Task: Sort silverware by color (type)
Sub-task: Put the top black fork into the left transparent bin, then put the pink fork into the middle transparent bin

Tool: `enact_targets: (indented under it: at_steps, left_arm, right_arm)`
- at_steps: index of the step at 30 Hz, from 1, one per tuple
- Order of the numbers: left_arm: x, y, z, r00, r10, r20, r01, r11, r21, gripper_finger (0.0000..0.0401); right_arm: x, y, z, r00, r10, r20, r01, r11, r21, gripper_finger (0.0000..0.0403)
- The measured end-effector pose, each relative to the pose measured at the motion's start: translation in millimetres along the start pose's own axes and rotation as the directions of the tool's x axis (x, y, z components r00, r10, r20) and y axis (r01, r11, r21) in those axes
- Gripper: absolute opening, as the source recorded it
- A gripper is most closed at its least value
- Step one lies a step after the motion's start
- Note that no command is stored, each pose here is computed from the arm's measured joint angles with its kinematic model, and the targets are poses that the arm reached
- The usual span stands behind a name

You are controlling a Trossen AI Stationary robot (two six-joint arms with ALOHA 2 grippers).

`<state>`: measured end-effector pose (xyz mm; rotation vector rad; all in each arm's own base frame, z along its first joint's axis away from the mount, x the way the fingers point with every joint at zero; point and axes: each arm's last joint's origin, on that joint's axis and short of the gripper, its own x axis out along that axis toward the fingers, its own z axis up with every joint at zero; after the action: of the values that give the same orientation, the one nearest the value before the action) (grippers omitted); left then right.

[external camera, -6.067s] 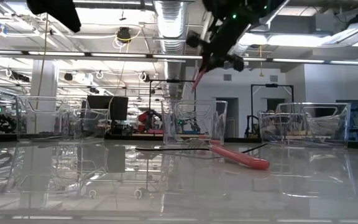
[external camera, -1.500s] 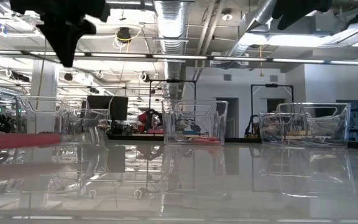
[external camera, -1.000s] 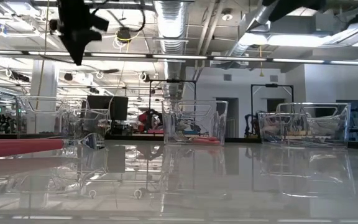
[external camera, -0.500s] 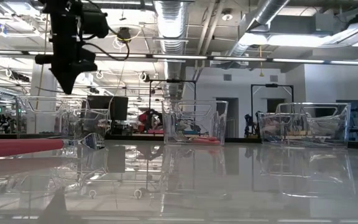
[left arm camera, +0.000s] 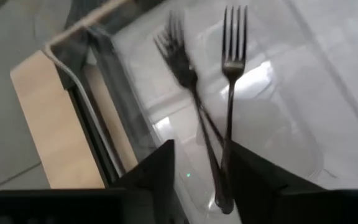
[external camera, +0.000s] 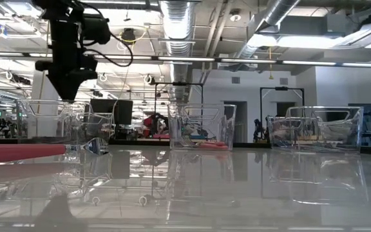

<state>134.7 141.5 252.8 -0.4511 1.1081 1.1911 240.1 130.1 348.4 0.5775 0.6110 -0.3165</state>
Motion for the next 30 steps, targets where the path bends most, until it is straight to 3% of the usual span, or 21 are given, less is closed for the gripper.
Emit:
enact_targets:
  at_steps: [4,7,9,12,15,17,19,23,30]
  left_arm:
    - [-15,4,6,0.998,-0.031,0.057,0.03,0.999,0.018,0.0164]
    - [-33,3,9,0.969,-0.208,0.134,0.201,0.978,0.061,0.0186]
    - [-47,-2,7,0.895,-0.41,0.178,0.396,0.912,0.109,0.0192]
    - [-70,-17,1,0.748,-0.631,0.207,0.611,0.776,0.157,0.0192]
    - [-91,-41,-12,0.645,-0.74,0.192,0.708,0.673,0.214,0.0186]
    - [-104,-59,-25,0.611,-0.774,0.167,0.735,0.633,0.244,0.018]
    - [-113,-77,-41,0.619,-0.772,0.145,0.728,0.633,0.265,0.0175]
    - [-125,-110,-78,0.666,-0.734,0.13,0.703,0.677,0.218,0.017]
    - [-124,-165,-138,0.717,-0.697,-0.008,0.693,0.712,0.112,0.0169]
  right_arm:
    - [4,1,-1,1.0,-0.009,-0.004,0.01,0.999,0.047,0.0207]
    - [5,1,-5,0.999,-0.011,-0.031,0.014,0.996,0.085,0.0207]
    - [4,3,-6,0.996,0.031,-0.084,-0.02,0.992,0.128,0.0207]
    - [-3,7,-13,0.971,0.117,-0.208,-0.083,0.983,0.163,0.0207]
    - [-19,11,-20,0.96,0.168,-0.223,-0.145,0.983,0.114,0.0207]
    - [-28,15,-29,0.963,0.171,-0.208,-0.166,0.985,0.045,0.0207]
    - [-32,19,-39,0.97,0.154,-0.187,-0.164,0.986,-0.039,0.0207]
    - [-33,26,-60,0.977,0.122,-0.176,-0.152,0.974,-0.165,0.0207]
    - [-33,39,-92,0.96,0.123,-0.25,-0.191,0.945,-0.267,0.0207]
